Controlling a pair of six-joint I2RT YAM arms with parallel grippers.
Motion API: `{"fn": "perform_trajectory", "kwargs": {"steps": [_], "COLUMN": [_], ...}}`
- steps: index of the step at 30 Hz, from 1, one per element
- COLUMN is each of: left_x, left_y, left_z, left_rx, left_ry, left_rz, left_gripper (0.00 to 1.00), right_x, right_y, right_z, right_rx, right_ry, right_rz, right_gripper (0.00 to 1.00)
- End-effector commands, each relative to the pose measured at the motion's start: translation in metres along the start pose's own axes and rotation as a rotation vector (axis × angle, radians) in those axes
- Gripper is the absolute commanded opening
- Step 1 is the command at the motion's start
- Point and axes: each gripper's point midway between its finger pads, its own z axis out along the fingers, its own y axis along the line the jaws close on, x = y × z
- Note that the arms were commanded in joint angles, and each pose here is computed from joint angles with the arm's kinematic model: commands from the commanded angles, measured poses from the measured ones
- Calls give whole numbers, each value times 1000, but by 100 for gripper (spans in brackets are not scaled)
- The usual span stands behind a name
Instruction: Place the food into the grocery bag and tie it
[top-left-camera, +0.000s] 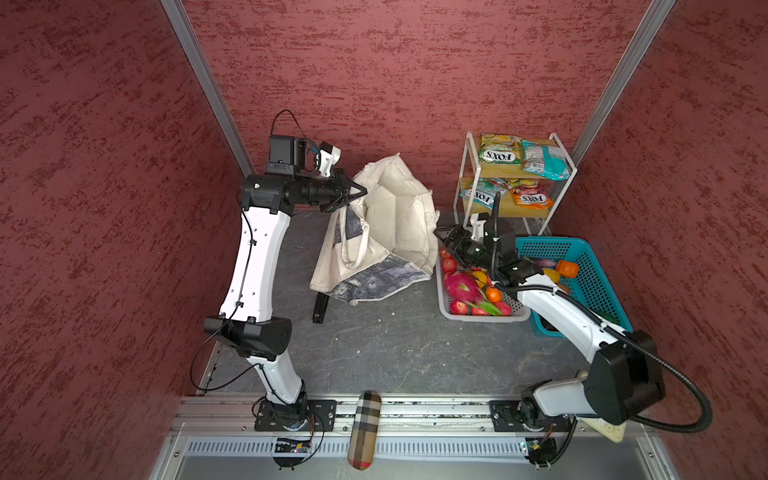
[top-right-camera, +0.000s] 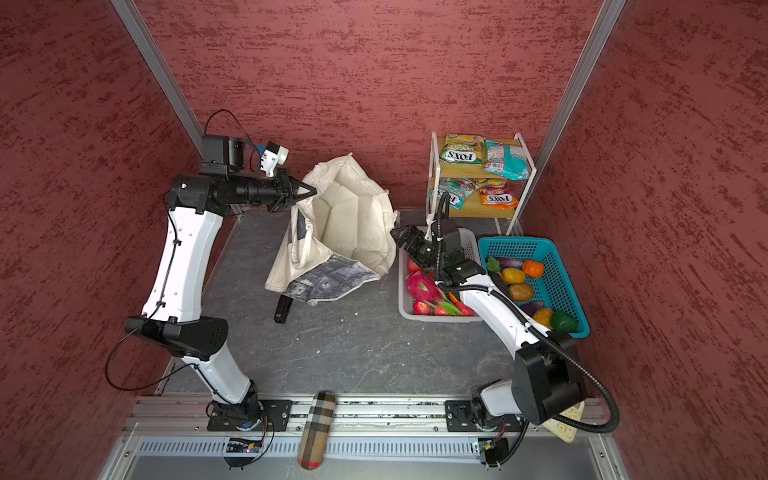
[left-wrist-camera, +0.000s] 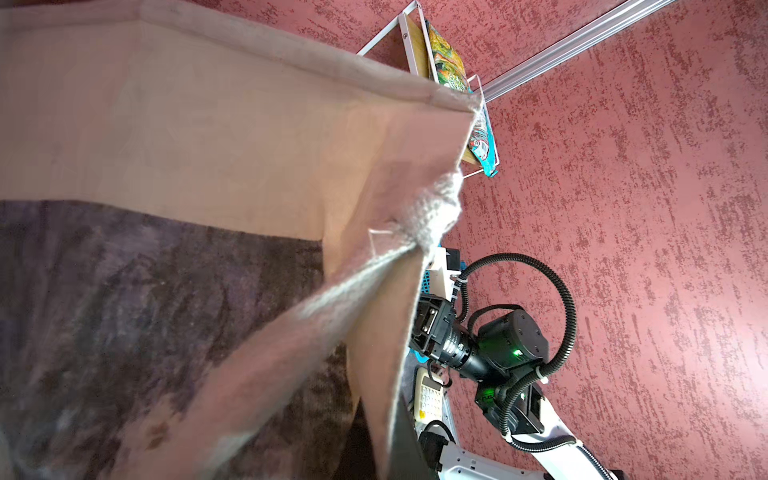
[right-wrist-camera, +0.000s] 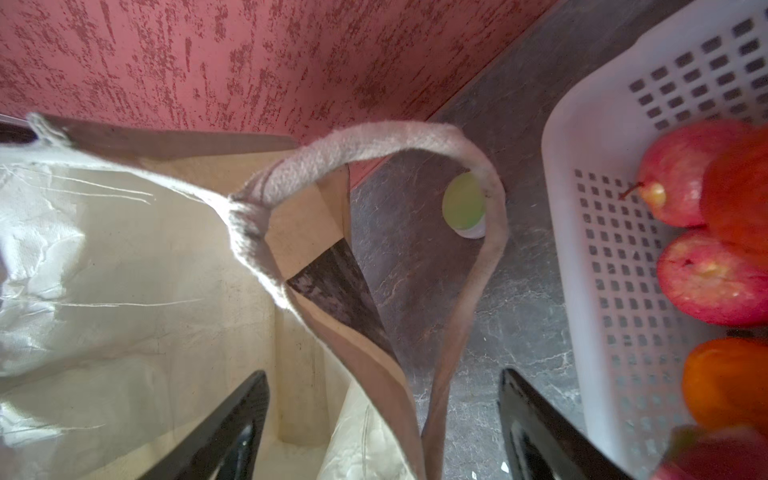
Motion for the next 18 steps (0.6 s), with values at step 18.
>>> {"fn": "perform_trajectory", "kwargs": {"steps": [18], "left_x": [4], "left_y": [-39], "left_z": [-31], "left_rx": [172], "left_ry": [-87], "left_rz": [31], "left_gripper": [0], "right_x": [53], "right_y": [11], "right_z": [33], "right_rx": [-90], "right_ry": [165], "right_rz": [-46], "right_gripper": [53]}}
